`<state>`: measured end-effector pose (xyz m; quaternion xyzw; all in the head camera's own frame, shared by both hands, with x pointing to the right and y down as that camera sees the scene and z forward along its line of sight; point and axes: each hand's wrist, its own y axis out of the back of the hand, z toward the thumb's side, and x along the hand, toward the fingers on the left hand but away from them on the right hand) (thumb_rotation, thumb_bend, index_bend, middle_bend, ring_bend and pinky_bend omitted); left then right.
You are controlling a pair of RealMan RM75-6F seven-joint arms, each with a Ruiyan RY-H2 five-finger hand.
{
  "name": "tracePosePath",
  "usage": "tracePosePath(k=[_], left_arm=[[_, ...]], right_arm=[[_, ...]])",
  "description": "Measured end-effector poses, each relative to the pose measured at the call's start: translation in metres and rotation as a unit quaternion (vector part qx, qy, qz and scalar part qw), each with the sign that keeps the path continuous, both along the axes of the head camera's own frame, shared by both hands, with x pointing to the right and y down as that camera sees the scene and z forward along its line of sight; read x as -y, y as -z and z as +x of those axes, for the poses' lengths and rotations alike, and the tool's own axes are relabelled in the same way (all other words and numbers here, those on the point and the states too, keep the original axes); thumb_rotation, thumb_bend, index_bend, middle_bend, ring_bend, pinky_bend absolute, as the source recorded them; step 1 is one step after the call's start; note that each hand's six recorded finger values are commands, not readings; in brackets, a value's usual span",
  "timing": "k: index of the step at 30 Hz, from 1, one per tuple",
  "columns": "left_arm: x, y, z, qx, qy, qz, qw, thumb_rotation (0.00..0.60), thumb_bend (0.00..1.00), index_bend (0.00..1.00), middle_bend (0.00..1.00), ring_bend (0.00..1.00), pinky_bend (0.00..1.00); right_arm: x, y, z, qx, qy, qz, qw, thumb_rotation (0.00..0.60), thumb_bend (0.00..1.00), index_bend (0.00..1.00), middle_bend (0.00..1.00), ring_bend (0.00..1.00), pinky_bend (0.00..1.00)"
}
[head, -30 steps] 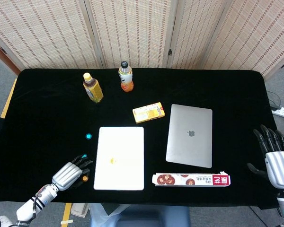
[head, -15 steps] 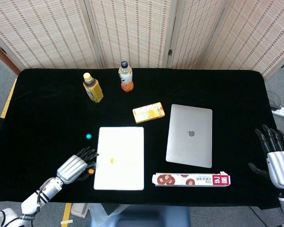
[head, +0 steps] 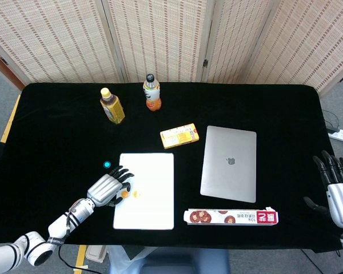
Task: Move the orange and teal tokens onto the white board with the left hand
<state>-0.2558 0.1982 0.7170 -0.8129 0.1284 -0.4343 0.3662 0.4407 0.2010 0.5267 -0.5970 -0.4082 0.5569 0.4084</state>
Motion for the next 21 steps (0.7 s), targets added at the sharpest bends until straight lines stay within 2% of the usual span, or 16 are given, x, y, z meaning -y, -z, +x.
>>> tracePosePath(k=[15,21], left_arm=[[0.001,-0.012,-0.003,0.017,0.010,-0.010,0.9998,0.600,0.46,0.48,0.18,0.09,0.00],[-0.001,-0.012,-0.002,0.017,0.012,-0.012,0.9997,0.600,0.46,0.44,0.18,0.07,0.00]], right_arm=[[-0.001,-0.001,0.002,-0.001,-0.003,-0.001,1.0000,0.600,0.17,0.00,0.00,0.00,0.00],[-0.001,-0.001,0.001,-0.001,-0.003,-0.001,1.0000,0.600,0.17,0.00,0.00,0.00,0.00]])
